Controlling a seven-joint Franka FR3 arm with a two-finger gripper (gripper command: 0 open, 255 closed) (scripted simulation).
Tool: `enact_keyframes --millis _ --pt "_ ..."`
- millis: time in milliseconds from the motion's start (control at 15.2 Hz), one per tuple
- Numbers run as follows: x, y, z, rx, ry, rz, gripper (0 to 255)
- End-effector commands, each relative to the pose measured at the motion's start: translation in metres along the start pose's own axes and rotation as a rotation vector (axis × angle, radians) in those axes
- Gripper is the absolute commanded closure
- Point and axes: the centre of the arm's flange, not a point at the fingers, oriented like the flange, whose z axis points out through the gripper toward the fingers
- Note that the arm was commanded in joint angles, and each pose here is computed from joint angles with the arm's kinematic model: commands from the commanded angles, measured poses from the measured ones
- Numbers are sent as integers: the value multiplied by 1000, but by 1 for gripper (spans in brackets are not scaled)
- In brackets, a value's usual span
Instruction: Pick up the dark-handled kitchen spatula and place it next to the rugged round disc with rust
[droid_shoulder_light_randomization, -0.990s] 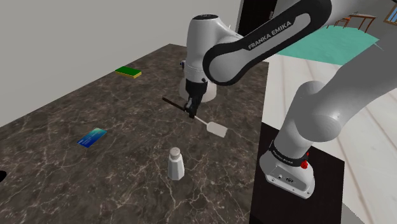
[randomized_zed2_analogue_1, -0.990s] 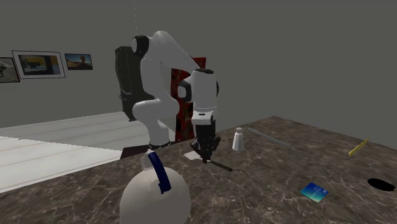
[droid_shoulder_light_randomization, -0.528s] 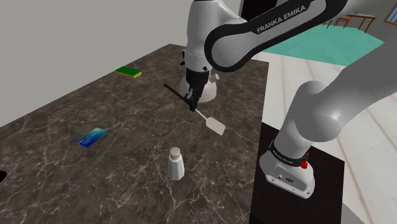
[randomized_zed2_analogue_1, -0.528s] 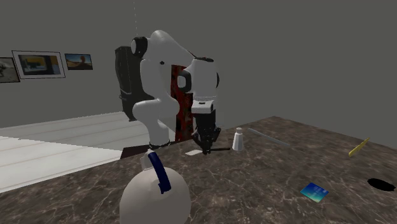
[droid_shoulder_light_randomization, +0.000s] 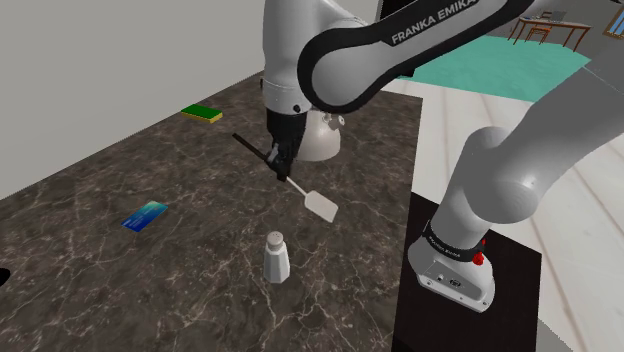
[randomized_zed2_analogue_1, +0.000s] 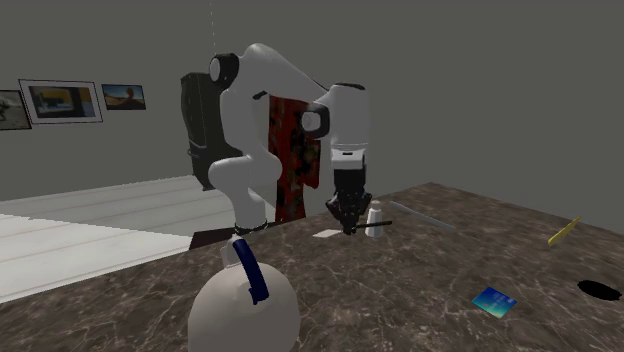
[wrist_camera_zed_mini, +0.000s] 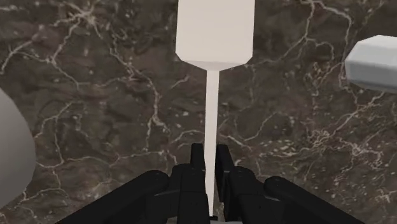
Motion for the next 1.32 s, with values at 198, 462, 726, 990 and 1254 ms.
enact_keyframes --millis 198,462,726,990,1254 --pt "21 -62 1 1 0 2 255" --pt "39 -112 2 1 0 2 255" --pt "57 -162 3 1 0 2 255" --pt "75 -211 4 1 0 2 255" --pt "93 -261 5 1 0 2 255"
